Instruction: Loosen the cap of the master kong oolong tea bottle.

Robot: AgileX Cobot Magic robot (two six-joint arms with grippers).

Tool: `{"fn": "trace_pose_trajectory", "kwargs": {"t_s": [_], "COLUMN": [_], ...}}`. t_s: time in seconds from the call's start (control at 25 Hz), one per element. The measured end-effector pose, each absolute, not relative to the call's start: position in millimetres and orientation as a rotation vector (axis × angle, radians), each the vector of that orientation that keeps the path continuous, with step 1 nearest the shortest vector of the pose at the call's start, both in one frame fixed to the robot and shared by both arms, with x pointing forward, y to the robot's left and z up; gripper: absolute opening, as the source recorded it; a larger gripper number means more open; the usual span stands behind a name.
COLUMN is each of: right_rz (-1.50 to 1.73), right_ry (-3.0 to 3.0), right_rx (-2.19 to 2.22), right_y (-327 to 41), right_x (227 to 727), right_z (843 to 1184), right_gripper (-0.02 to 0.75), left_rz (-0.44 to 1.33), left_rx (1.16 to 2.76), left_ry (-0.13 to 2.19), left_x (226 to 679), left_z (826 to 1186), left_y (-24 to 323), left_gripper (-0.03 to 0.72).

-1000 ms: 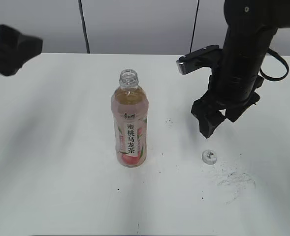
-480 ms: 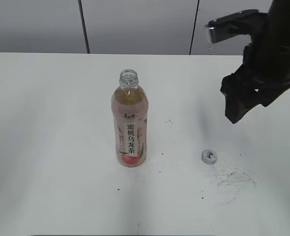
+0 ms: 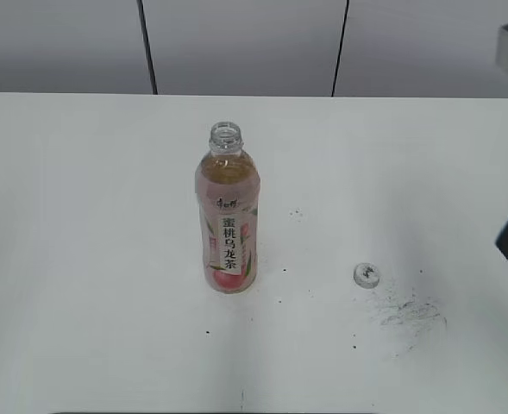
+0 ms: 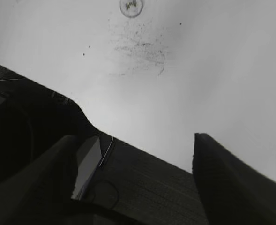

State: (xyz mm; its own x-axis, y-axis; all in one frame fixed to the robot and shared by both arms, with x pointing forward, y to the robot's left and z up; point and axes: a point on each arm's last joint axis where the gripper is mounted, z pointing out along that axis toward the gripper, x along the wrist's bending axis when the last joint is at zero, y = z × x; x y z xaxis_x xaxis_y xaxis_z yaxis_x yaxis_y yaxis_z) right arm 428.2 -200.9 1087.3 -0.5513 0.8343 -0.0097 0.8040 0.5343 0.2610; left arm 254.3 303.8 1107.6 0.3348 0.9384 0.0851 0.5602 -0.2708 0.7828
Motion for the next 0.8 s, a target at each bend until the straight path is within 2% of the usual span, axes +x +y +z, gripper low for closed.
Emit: {"fn": "trace_pose_trajectory", "kwargs": {"t_s": [0.16,0.36,0.6,0.8], "right_rz": [0.379,0.487,0.689,0.836], "right_ry": [2.615,2.554,2.415,2.296], "right_rx": [1.406,1.374,1.295,1.232], "right_y": [-220,-242,-267,-279], "right_x": [391,345,297,275], "right_z": [1082,1078,1076,1064], "right_gripper": [0.574,0.574,0.574,0.574], "left_rz": [0.753,0.73,0.699,0.7], "left_rx": [1.867,1.791,1.776,1.775], "left_ry": [1.254,1.192,1.175,1.172], "left_x": [237,242,245,245], "left_z": [1093,1076,1072,1072], "left_y": [308,301,297,297], "left_gripper": [0.546,0.543,0.543,0.543]}}
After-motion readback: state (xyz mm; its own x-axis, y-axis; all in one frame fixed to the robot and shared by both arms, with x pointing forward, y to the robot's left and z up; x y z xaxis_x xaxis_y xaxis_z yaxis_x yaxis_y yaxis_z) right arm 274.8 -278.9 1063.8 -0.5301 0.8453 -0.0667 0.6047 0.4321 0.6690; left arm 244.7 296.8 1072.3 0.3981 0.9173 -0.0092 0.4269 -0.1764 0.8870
